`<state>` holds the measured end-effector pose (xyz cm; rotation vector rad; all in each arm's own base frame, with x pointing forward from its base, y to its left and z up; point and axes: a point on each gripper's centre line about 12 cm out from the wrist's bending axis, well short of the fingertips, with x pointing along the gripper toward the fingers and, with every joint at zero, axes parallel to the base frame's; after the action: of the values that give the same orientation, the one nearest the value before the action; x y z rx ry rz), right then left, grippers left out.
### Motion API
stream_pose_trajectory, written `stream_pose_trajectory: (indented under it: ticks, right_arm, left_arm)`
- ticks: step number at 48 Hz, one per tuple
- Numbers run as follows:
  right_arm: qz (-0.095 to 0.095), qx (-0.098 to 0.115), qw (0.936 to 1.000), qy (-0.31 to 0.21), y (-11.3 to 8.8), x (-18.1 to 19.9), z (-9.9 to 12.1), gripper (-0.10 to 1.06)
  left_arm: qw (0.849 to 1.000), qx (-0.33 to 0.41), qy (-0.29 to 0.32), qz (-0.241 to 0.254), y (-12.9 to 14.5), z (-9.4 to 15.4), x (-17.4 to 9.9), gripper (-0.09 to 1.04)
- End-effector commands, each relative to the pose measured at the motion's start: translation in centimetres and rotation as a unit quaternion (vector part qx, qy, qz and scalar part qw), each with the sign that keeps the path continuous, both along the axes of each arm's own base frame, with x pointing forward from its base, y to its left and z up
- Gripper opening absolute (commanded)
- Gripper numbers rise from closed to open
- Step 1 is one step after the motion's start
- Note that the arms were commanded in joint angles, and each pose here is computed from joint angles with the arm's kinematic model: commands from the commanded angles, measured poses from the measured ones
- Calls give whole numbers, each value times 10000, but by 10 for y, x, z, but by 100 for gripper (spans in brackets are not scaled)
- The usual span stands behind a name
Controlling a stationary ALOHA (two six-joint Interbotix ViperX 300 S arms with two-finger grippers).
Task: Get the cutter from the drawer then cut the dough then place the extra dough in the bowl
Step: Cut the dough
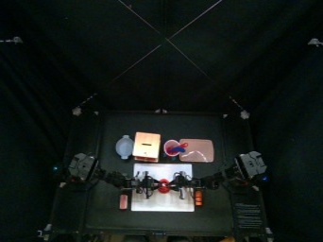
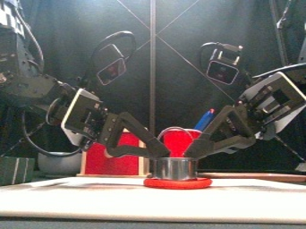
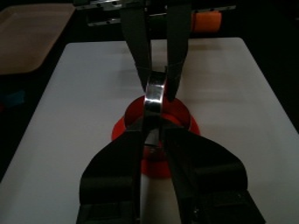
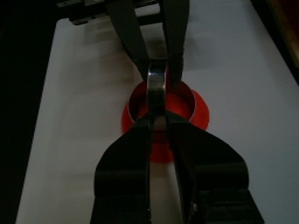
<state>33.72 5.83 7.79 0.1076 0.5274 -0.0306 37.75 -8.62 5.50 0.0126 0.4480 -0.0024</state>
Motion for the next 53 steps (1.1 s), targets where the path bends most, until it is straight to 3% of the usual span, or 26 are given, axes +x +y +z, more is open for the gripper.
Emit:
stream_pose_trajectory:
  ticks: [1, 12, 24, 39, 53]
  right_arm:
    - [82, -43, 9996, 260, -1, -6, -8, 47]
    - [209, -96, 9996, 138, -1, -2, -2, 49]
    - [148, -27, 9999, 36, -1, 5, 4, 49]
    - [127, 9, 9999, 88, -4, 12, 10, 67]
    - [191, 72, 9997, -111, -10, 19, 49, 70]
  left_arm:
    - [9995, -30, 120, -286, -18, 3, -7, 61]
    - [9986, -63, -321, -423, -23, 31, 5, 67]
    - [9956, 270, -810, -390, -14, 56, 16, 75]
    - [9888, 429, -1398, -315, -6, 93, 6, 76]
    - [9942, 399, -980, 171, 14, 70, -23, 66]
